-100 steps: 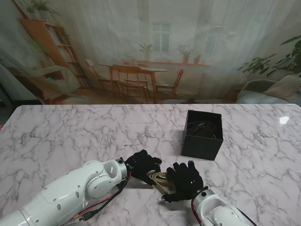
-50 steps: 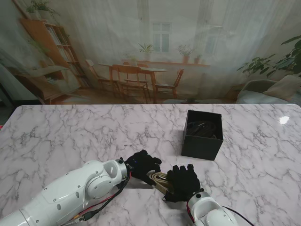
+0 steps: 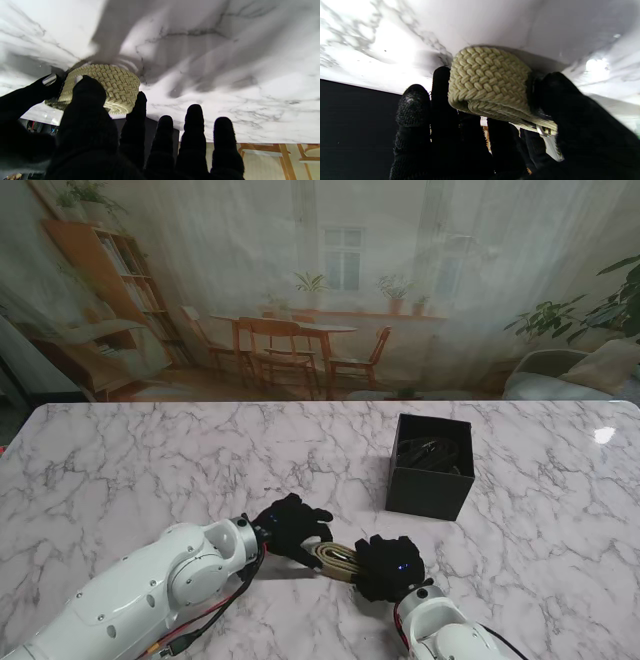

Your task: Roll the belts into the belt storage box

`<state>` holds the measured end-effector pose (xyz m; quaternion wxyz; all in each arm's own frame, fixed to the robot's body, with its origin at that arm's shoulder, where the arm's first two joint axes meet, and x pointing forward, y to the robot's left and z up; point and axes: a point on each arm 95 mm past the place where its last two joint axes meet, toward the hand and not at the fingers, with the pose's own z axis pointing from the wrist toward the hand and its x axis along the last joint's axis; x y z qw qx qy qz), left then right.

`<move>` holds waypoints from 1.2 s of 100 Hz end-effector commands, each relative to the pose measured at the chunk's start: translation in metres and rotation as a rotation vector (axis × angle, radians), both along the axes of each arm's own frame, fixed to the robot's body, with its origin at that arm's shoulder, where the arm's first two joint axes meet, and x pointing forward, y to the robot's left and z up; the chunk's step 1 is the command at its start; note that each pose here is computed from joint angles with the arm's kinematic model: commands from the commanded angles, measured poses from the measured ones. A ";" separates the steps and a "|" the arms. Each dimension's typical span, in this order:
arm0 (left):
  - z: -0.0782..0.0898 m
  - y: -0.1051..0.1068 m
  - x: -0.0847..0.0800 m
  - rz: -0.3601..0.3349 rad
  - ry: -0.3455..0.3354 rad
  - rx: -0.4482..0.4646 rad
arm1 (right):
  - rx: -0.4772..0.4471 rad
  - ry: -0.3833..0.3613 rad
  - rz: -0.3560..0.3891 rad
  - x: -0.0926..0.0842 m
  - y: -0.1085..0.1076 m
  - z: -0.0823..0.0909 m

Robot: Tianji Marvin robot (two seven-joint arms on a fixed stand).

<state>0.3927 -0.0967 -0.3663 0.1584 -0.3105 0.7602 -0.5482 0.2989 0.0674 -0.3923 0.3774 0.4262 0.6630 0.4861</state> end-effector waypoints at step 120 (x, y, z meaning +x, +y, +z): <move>0.021 0.151 -0.010 0.400 -0.294 0.078 | 0.003 -0.587 0.087 0.060 -0.064 0.183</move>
